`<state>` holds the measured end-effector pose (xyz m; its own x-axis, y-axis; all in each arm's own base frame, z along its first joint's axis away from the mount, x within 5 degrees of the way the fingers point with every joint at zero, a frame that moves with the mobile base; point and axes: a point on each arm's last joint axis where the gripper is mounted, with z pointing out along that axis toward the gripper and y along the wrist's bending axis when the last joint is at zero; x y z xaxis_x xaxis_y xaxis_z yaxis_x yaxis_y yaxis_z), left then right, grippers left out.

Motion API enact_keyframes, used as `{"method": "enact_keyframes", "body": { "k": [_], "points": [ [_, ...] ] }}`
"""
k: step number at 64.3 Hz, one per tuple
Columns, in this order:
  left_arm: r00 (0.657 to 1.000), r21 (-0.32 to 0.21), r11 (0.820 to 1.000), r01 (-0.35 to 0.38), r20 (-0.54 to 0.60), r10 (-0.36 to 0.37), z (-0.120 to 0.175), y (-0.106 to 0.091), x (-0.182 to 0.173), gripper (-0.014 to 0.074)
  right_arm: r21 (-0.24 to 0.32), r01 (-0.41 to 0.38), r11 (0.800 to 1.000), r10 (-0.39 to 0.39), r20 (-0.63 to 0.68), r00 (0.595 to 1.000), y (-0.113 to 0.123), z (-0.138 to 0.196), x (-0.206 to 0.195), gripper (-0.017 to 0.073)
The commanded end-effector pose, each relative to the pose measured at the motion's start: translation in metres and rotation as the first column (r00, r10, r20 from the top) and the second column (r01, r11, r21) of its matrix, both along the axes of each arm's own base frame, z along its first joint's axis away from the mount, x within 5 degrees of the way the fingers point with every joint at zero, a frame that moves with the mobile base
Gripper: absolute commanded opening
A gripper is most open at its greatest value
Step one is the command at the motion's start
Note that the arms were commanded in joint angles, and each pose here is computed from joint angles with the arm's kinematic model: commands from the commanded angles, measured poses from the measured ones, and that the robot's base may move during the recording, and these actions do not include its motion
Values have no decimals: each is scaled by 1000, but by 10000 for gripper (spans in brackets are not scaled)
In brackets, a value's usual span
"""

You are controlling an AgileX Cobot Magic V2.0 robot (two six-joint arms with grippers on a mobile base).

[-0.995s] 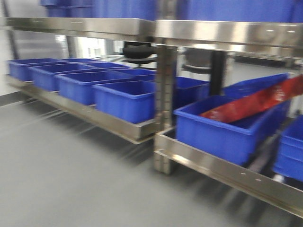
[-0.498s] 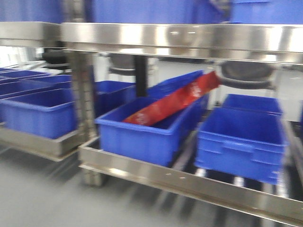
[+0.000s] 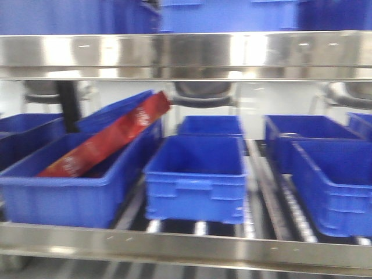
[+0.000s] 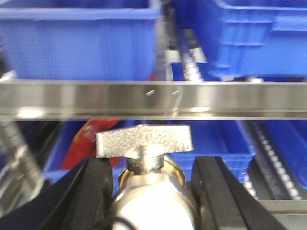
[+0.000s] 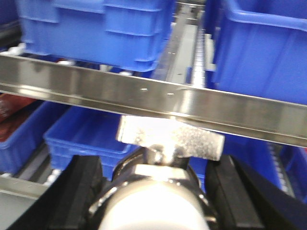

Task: Place valve from conveyor to right shelf box
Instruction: 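Turn and approach the steel shelf with blue bins, holding both valves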

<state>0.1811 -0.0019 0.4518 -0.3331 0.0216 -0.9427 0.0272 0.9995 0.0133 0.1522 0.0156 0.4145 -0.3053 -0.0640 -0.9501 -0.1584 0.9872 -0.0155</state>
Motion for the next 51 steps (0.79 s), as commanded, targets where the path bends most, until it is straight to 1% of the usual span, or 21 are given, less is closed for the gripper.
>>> {"method": "enact_keyframes", "body": {
  "k": [1,51],
  "points": [
    [997,-13,1000,6,78,-5,10,-2,-3,-111,-2,13,1000,-13,94,995,-1,11,-1,-153],
    [997,-13,1000,6,78,-5,10,-2,-3,-111,-2,13,1000,-13,94,995,-1,11,-1,-153]
  ]
}}
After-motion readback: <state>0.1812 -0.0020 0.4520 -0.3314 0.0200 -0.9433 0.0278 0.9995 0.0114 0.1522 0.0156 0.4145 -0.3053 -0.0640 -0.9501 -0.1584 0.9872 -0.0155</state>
